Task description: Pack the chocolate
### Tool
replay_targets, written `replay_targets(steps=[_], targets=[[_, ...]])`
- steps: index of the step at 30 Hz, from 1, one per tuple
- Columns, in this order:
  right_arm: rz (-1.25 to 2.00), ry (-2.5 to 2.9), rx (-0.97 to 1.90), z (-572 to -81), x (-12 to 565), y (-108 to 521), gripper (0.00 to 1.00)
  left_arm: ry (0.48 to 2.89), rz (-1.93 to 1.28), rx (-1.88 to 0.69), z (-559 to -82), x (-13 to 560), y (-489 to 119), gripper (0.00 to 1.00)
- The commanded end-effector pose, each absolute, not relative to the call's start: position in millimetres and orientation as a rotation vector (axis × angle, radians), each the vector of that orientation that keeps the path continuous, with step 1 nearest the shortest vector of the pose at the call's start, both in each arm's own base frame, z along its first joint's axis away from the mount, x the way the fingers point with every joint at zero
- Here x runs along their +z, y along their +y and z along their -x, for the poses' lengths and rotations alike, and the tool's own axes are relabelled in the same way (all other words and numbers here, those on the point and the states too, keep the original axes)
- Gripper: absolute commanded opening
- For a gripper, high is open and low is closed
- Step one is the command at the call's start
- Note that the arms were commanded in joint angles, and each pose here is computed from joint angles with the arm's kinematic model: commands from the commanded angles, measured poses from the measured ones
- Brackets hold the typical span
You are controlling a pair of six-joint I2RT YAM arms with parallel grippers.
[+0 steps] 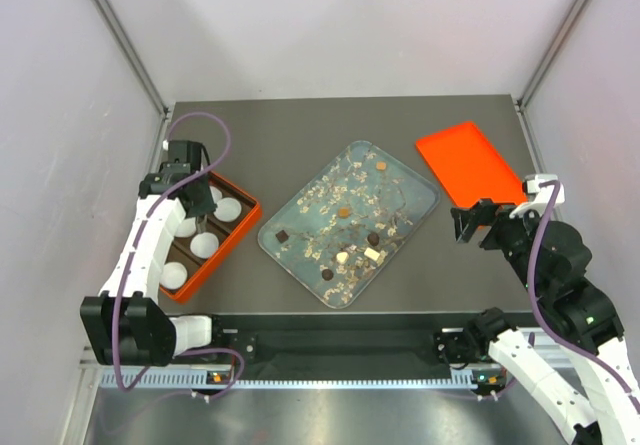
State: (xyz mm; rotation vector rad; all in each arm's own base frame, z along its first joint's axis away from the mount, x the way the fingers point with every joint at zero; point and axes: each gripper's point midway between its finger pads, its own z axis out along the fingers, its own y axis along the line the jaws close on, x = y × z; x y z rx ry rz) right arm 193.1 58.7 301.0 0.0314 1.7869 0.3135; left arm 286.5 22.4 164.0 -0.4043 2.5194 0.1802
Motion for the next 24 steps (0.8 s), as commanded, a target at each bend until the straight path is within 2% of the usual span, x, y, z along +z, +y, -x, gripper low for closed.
replay_targets(steps=[1, 24], targets=[[-0.031, 1.721, 0.323, -194, 317, 58, 1.00, 2.470, 0.397, 0.196, -300, 167, 29, 0.24], [-0.037, 1.718, 0.292, -197, 315, 54, 1.00, 2.503, 0.394, 0.212, -301, 157, 29, 0.38]])
